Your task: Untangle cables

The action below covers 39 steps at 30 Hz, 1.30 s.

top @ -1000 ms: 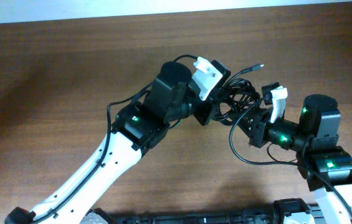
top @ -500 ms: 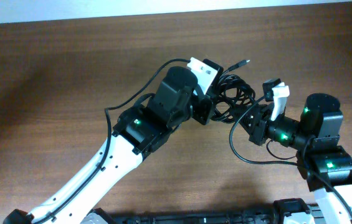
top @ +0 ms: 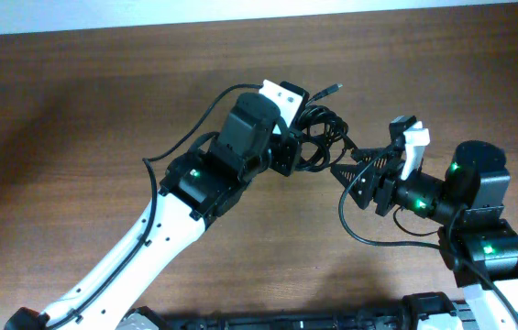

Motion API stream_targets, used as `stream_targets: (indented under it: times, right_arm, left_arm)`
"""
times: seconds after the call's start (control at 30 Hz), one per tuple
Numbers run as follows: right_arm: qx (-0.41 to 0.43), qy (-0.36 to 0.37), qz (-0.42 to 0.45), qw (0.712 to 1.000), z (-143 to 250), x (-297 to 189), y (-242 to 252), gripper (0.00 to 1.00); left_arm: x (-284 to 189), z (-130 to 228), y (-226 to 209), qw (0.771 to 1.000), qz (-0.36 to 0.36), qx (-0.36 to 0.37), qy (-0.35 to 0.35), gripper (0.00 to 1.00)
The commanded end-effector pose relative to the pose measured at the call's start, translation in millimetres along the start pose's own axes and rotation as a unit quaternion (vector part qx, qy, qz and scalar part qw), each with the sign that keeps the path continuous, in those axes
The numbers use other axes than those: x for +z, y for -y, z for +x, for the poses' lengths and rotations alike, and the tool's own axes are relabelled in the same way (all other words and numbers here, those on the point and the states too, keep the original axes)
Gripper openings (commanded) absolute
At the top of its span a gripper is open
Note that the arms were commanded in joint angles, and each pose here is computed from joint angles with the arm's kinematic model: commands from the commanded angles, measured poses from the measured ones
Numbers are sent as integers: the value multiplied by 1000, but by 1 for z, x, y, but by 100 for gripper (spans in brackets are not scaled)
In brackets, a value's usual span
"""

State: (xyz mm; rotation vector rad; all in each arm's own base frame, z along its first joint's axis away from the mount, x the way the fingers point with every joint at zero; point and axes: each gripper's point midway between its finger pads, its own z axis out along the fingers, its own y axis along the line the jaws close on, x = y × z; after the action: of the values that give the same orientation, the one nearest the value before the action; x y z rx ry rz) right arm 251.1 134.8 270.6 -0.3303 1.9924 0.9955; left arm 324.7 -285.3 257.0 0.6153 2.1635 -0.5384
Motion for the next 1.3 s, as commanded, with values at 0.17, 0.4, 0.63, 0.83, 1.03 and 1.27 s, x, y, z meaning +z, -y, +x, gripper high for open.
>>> stream_targets:
  times: [0.17, 0.4, 0.63, 0.83, 1.03, 1.27]
  right_arm:
    - [-18, 25, 50, 998, -14, -4, 12, 66]
    - [-44, 51, 61, 996, -27, -8, 12, 66]
    - [-112, 37, 16, 993, -22, -6, -4, 66]
    - [-117, 33, 14, 992, -20, -6, -4, 22]
    - [-109, 20, -14, 994, -13, -6, -13, 4]
    - [-104, 8, -57, 993, -6, -6, -27, 4]
  left_arm:
    - [-26, -14, 16, 992, 37, 119, 31, 0]
    - [-30, -8, 33, 980, 85, 179, 29, 0]
    - [-38, -4, 61, 962, 169, 210, 37, 0]
    - [-38, -6, 59, 961, 168, 215, 42, 0]
    - [-38, -26, 30, 980, 140, 131, 60, 0]
    - [-40, -40, 25, 983, 135, 87, 82, 0]
